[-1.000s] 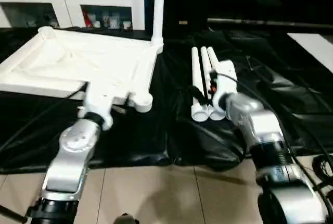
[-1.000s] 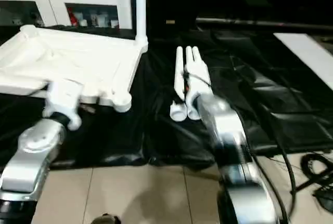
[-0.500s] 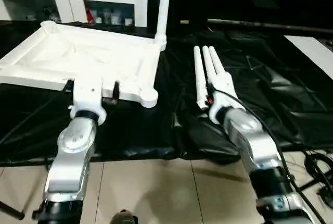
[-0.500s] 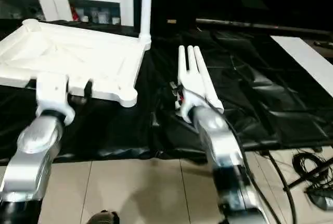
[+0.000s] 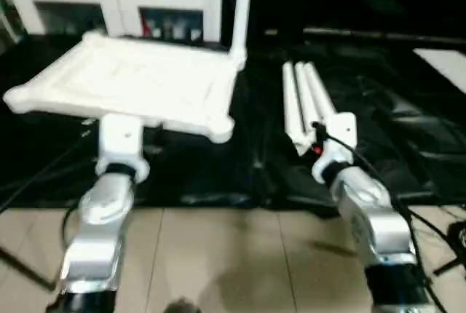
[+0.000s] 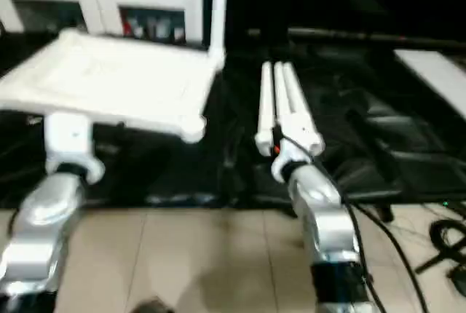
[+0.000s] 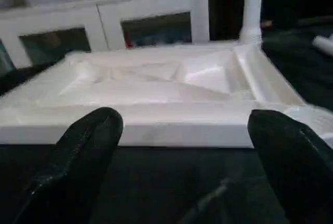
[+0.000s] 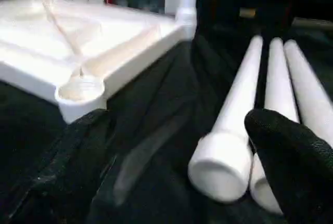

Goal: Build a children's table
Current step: Rotate table base

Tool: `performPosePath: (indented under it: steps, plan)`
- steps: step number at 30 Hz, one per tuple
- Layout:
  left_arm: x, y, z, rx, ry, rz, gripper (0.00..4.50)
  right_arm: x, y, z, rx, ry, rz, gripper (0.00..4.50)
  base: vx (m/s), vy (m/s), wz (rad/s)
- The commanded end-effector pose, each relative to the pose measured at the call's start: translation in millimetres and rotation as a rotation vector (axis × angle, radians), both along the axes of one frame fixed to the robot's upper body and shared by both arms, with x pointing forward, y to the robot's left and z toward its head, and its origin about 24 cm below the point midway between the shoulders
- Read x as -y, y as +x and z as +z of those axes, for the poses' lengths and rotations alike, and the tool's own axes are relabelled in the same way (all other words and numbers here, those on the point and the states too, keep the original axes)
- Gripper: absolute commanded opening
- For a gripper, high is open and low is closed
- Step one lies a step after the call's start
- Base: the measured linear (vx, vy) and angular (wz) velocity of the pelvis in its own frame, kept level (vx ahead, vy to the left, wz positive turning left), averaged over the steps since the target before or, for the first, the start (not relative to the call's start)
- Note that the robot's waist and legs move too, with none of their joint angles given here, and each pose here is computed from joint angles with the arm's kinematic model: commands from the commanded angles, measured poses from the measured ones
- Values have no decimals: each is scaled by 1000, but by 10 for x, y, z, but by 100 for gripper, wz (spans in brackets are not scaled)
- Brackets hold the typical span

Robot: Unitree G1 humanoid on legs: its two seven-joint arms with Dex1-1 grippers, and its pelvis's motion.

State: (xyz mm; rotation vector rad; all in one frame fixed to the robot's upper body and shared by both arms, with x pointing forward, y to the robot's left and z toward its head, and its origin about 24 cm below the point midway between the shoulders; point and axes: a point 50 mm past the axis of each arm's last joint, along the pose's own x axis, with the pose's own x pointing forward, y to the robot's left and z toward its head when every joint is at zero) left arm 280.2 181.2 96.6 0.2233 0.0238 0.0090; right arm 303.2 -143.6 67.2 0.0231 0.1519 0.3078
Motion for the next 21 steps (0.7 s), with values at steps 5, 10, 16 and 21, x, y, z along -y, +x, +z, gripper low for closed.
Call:
performPosePath:
  steps: [5, 10, 16, 21]
  plan:
    - [97, 3, 25, 7, -5, -56, 450, 50, -9, 113, 33, -11, -13, 445, 39, 18, -3]
    - [107, -8, 12, 0, -6, -50, 450, 24, -16, 125, 35, -32, 20, 445, 112, -53, 2]
    - [78, -32, 5, -3, -9, -34, 450, -38, -16, 137, 32, -66, 78, 445, 208, 23, 7]
    - [51, -43, 13, 0, -5, -19, 450, -108, -9, 132, 17, -78, 138, 445, 224, -18, 25]
